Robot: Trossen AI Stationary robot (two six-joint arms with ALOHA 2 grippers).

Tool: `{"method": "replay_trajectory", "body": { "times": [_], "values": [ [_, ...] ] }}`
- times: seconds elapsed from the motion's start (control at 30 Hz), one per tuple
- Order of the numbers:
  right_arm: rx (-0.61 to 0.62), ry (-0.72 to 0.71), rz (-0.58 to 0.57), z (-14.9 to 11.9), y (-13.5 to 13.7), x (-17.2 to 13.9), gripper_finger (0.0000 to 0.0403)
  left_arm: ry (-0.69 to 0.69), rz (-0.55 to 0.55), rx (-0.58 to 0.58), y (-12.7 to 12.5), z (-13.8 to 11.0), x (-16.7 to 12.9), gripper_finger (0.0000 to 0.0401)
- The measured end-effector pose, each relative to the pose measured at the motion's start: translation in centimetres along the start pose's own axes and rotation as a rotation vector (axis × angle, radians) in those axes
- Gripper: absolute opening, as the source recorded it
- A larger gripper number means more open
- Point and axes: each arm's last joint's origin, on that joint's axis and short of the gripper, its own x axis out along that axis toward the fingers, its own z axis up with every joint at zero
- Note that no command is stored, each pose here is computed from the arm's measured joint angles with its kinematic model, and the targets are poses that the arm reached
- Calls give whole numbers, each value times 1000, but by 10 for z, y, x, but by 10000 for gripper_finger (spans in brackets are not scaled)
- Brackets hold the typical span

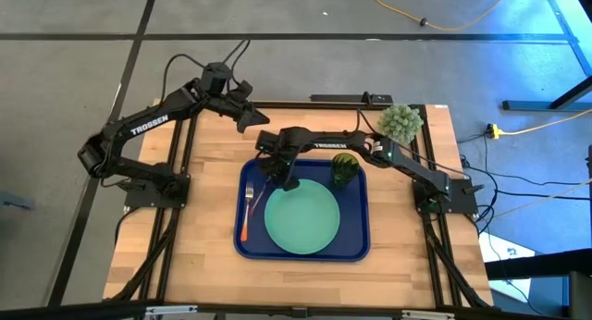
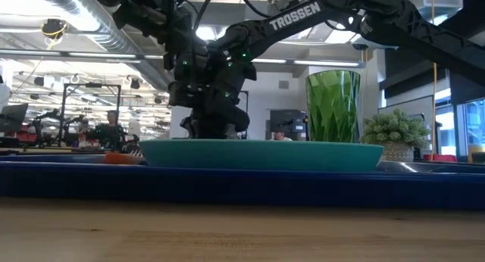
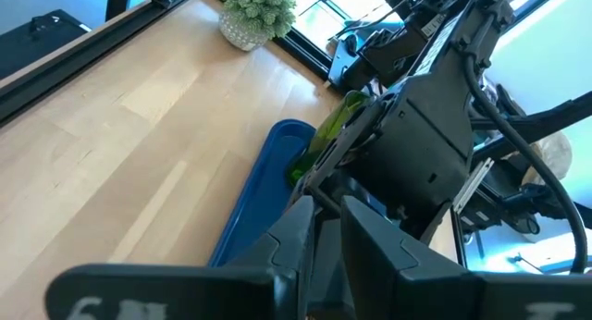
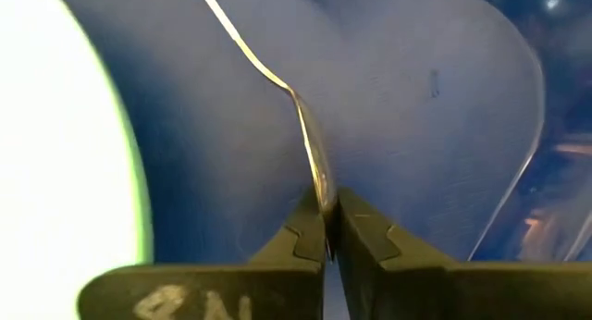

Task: Pick and place plate/cup/fork/spoon on tray
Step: Put the orange spoon on the left of the green plate on the blue tray

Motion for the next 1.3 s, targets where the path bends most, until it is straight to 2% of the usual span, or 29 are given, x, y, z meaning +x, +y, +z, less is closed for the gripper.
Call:
{"method": "replay_trajectory", "body": {
  "times": [0.33, 0.5, 0.7, 0.97, 1.3],
  "values": [
    [-110, 26, 20, 1, 2, -6, 16, 0, 0, 0, 0, 0, 0, 51],
    [-113, 19, 15, 2, 1, -6, 50, 0, 0, 0, 0, 0, 0, 51],
    [-103, 23, 6, 2, 1, -7, 73, 0, 0, 0, 0, 0, 0, 51],
    [-80, 29, 7, 2, 1, -8, 79, 0, 0, 0, 0, 0, 0, 51],
    [-76, -38, -55, 21, -5, -36, 80, -5, 2, 2, 0, 1, 0, 51]
  ]
}}
